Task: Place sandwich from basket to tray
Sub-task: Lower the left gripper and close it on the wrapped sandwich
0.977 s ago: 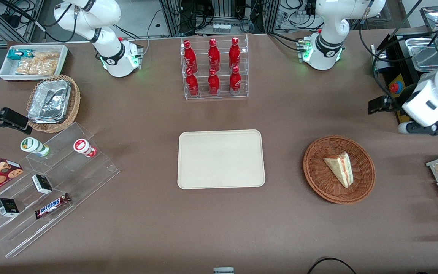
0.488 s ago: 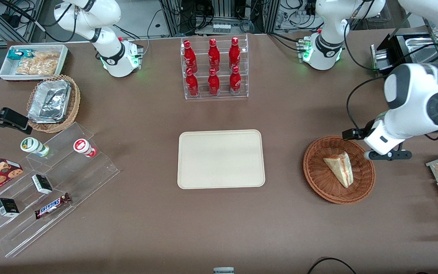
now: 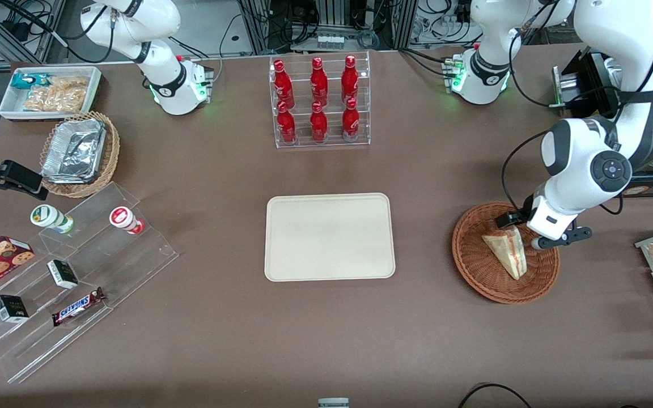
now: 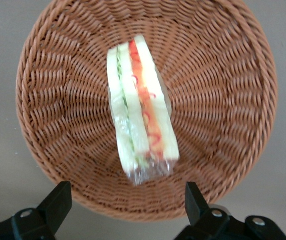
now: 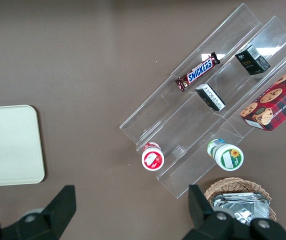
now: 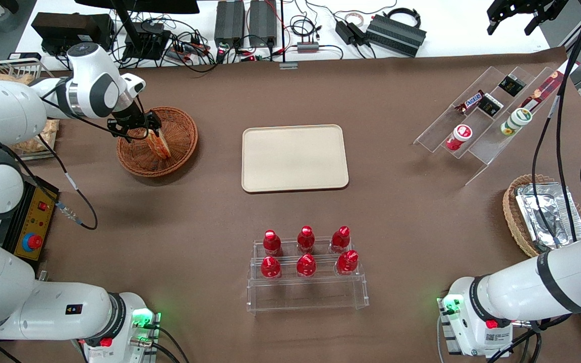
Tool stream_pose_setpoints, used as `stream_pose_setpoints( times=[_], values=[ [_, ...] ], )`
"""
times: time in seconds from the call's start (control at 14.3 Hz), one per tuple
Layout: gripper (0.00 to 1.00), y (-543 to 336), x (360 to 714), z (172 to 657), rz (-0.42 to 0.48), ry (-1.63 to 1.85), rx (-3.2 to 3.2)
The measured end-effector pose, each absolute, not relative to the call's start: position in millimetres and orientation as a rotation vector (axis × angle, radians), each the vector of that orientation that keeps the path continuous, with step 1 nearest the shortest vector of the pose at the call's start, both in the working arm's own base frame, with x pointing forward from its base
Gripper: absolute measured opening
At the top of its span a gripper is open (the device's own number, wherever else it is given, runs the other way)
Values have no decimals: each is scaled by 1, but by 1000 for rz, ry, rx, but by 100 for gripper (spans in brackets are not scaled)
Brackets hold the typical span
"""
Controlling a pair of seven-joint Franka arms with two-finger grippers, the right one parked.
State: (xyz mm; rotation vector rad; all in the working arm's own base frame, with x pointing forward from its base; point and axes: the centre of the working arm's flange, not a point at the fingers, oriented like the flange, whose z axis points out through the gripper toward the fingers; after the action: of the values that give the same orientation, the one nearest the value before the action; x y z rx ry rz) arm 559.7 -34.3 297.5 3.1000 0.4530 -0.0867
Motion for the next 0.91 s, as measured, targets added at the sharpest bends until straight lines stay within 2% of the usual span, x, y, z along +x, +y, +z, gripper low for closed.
stream_pose_setpoints(
  times=[0.14,0.63,0.91],
  values=[
    [100,-34,565,285,-49,556,3080],
    [98,-35,584,255,-28,789,3024],
    [54,-36,588,251,-30,883,2998]
  ],
)
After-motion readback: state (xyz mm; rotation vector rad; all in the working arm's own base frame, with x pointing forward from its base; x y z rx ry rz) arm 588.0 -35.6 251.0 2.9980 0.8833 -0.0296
